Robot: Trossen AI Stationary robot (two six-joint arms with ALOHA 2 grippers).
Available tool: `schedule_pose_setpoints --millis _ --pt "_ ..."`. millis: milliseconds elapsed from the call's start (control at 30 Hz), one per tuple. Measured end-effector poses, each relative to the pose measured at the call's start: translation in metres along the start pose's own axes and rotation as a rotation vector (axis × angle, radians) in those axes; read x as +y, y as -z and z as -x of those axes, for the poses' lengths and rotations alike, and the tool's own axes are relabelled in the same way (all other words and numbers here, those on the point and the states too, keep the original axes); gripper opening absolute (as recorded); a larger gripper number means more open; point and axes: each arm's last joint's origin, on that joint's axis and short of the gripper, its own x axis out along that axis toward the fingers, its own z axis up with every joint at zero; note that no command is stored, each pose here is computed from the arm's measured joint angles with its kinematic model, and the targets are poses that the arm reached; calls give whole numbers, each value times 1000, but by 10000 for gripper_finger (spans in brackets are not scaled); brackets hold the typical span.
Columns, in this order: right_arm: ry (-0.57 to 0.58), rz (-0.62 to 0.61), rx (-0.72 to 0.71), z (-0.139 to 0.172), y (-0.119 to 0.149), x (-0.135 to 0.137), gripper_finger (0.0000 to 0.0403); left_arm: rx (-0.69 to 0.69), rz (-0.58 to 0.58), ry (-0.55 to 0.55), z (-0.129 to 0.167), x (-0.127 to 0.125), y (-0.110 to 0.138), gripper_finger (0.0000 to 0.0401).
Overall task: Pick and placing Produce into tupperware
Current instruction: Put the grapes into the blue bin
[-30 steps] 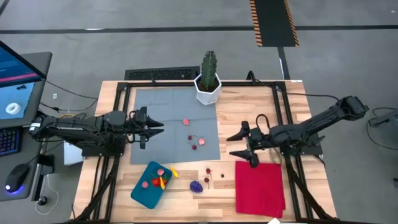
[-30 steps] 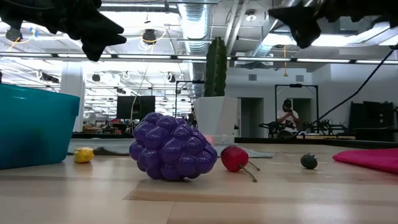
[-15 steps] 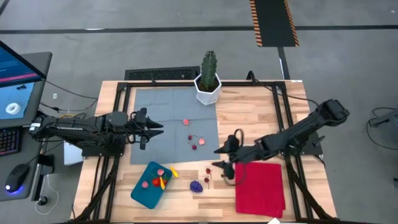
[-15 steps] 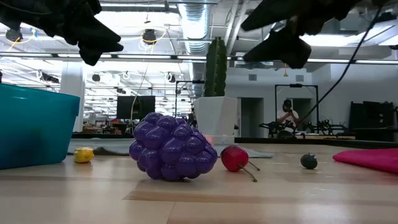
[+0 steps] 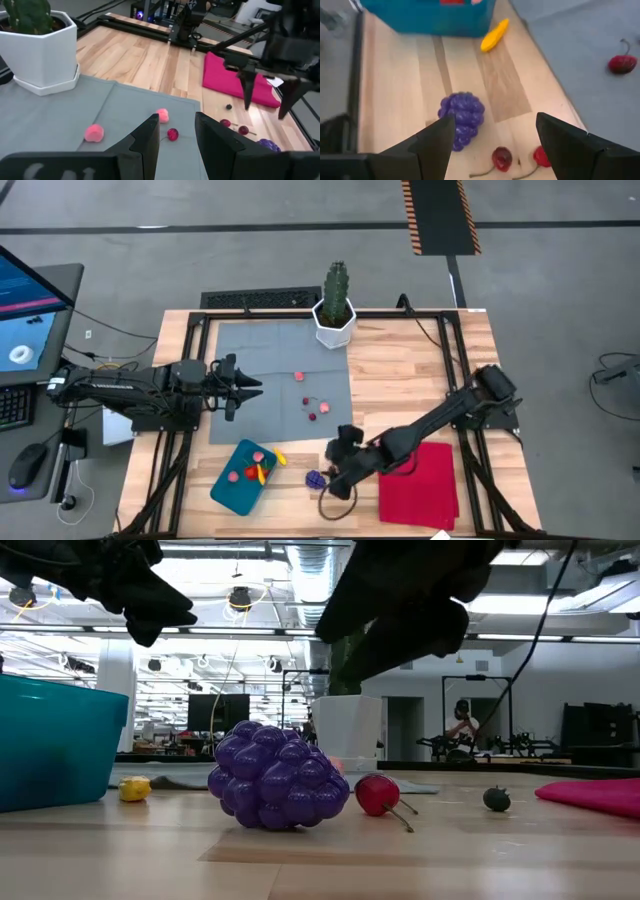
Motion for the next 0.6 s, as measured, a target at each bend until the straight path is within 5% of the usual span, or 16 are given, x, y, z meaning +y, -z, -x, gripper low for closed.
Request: schedule_pose_setpoints --millis 333,600 --pt "42 43 113 -24 -8 26 354 3 21 2 0 0 0 114" --pt "28 37 113 -36 -4 31 351 22 25 15 0 -2 2 114"
